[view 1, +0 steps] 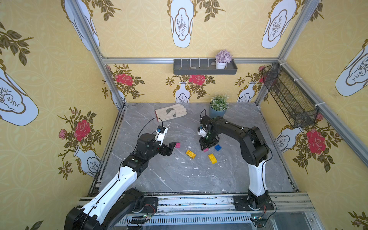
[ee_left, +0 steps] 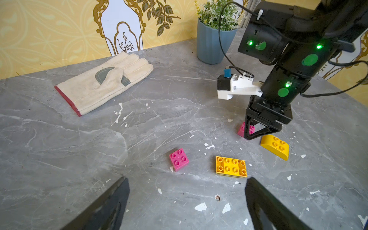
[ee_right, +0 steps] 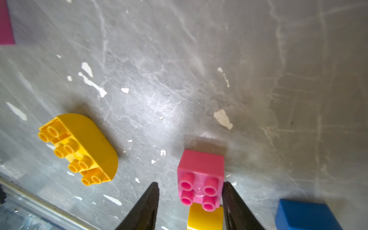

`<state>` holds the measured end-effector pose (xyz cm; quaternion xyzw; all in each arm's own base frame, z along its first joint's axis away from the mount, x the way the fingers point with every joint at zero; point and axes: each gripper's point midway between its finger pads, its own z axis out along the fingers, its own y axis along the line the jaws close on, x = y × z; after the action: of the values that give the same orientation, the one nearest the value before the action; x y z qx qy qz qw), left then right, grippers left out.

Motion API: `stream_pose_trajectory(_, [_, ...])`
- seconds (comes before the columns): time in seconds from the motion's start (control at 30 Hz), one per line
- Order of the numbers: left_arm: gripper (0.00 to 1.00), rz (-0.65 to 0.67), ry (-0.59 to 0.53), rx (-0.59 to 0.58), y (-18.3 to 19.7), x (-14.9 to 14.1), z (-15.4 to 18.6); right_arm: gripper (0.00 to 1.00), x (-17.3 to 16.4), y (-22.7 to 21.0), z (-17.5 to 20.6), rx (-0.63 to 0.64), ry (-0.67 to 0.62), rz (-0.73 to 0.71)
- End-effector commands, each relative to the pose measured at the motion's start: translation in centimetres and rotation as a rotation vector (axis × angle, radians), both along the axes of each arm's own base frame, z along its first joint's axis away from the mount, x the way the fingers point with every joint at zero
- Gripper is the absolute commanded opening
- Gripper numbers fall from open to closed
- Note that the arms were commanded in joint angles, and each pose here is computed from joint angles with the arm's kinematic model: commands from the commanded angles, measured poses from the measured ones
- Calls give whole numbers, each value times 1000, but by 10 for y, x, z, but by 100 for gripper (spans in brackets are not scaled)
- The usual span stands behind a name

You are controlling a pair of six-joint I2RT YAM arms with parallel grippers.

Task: Assemble the letter s with lego
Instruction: Pick up the lego brick from the center of the board.

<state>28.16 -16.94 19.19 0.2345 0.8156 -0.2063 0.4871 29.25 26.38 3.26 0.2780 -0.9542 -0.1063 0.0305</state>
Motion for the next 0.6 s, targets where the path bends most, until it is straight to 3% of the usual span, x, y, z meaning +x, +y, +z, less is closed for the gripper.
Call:
stream_pose_trajectory(0.0, [93, -12, 2, 7, -1, -2, -4, 51, 1, -5, 2, -48, -21, -8])
stream_pose_trajectory(0.3, [93, -12, 6, 13, 0, -3, -5, 43, 5, -9, -4, -111, -49, -18])
stream_pose_trajectory(0.57, [93, -4, 8, 15, 2, -4, -6, 43, 8, -9, -5, -131, -65, -13])
